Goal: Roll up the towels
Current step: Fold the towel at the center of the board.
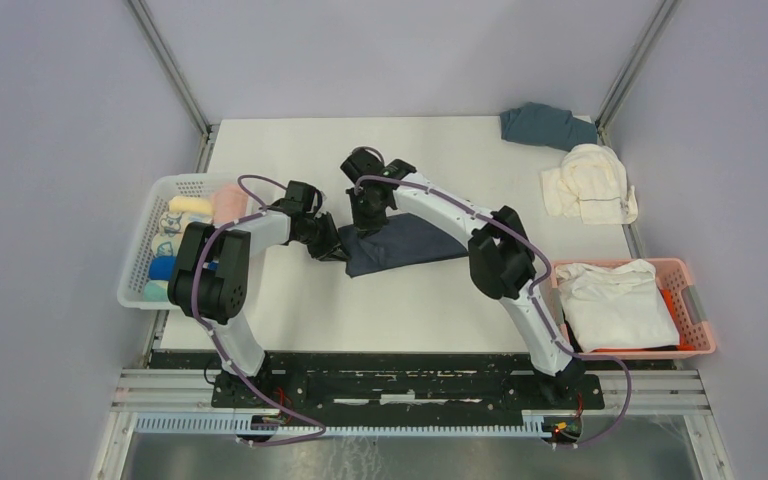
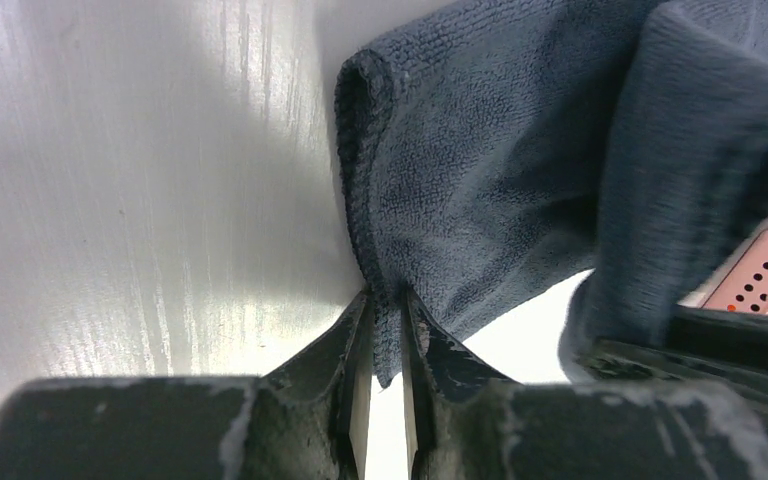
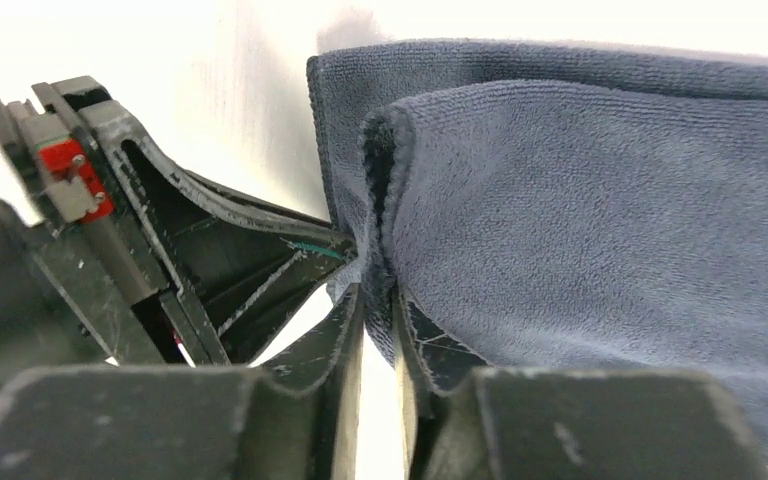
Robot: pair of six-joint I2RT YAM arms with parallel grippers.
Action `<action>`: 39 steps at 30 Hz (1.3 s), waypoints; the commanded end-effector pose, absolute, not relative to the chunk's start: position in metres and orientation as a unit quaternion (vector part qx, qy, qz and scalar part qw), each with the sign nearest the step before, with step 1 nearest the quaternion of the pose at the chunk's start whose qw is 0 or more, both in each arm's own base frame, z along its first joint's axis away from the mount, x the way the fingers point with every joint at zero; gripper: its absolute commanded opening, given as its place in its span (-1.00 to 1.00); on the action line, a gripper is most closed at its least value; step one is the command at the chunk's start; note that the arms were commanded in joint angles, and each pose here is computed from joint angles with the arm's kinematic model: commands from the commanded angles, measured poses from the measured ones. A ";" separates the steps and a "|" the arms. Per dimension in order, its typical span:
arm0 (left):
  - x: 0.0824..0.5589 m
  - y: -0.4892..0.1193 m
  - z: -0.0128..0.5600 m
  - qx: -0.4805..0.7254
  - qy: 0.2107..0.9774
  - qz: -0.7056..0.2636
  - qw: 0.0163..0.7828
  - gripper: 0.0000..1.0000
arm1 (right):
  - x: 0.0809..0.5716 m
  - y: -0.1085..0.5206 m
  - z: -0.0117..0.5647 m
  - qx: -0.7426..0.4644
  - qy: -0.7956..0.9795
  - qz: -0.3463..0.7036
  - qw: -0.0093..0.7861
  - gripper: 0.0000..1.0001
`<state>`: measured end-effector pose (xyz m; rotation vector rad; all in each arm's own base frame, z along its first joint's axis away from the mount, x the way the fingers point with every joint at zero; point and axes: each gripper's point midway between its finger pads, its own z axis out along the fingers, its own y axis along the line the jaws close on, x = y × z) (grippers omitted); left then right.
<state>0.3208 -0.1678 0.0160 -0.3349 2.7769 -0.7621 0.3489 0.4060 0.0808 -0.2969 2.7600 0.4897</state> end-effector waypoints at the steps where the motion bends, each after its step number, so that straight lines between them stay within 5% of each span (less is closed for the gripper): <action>1: 0.316 -0.167 0.009 -0.133 0.953 -0.247 0.115 -0.51 | 0.346 0.424 0.081 -0.107 0.960 0.210 0.154 -0.45; 8: 0.314 -0.150 0.012 -0.152 0.956 -0.213 0.130 -0.38 | 0.345 0.414 0.126 -0.145 0.940 0.243 0.189 -0.03; 20: 0.329 -0.139 0.070 -0.160 0.946 -0.188 0.209 0.05 | 0.362 0.258 0.122 -0.049 0.945 0.240 0.218 0.01; 29: 0.344 -0.187 0.072 -0.163 0.930 -0.270 0.187 0.10 | 0.360 0.204 0.116 -0.021 0.943 0.228 0.242 0.05; 39: 0.350 -0.195 0.052 -0.166 0.936 -0.261 0.167 -0.17 | 0.361 0.178 0.119 -0.002 0.942 0.220 0.254 0.07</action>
